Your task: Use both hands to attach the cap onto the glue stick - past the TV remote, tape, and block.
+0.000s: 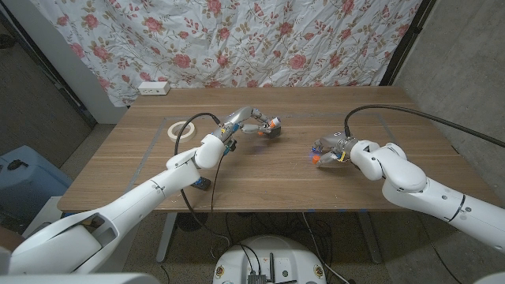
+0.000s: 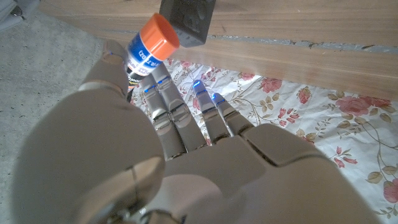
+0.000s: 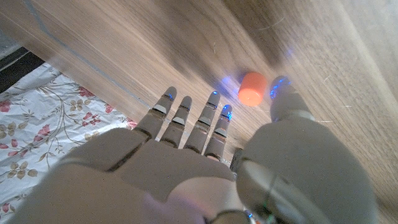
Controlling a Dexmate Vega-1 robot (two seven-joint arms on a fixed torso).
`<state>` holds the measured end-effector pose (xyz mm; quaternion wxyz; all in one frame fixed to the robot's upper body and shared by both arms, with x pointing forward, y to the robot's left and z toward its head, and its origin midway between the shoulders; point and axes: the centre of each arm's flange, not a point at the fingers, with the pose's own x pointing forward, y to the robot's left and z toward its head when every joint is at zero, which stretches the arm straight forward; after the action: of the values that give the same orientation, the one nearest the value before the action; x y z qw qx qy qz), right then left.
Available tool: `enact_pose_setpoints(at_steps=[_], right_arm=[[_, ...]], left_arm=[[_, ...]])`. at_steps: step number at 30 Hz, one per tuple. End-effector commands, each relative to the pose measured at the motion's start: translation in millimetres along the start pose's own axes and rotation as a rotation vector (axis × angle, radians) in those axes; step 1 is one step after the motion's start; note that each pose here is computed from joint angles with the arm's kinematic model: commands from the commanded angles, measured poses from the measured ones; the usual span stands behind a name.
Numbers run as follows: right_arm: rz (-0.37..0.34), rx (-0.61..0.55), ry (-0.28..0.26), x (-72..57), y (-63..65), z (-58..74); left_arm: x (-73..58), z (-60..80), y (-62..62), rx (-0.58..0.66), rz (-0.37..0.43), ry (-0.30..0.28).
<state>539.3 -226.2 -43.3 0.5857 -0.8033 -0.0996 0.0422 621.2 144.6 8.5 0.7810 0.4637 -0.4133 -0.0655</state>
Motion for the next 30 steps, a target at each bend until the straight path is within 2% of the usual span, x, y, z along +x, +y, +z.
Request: enact_pose_setpoints(at_steps=[1,12,30], right_arm=[[-0.058,-0.022,0.012,0.6,6.7,2.4],[-0.103,-0.018,0.006,0.7,8.9,3.7],[-0.119,-0.022,-0.026,5.6,8.3,4.4]], left_arm=[[1.4,-1.7,1.9,0.001,-0.011,0.0],[3.7,-1.0,-0.6,0.005,-0.023,-0.005],[5.4,-3.4,-3.7,0.002,-0.047,0.004]])
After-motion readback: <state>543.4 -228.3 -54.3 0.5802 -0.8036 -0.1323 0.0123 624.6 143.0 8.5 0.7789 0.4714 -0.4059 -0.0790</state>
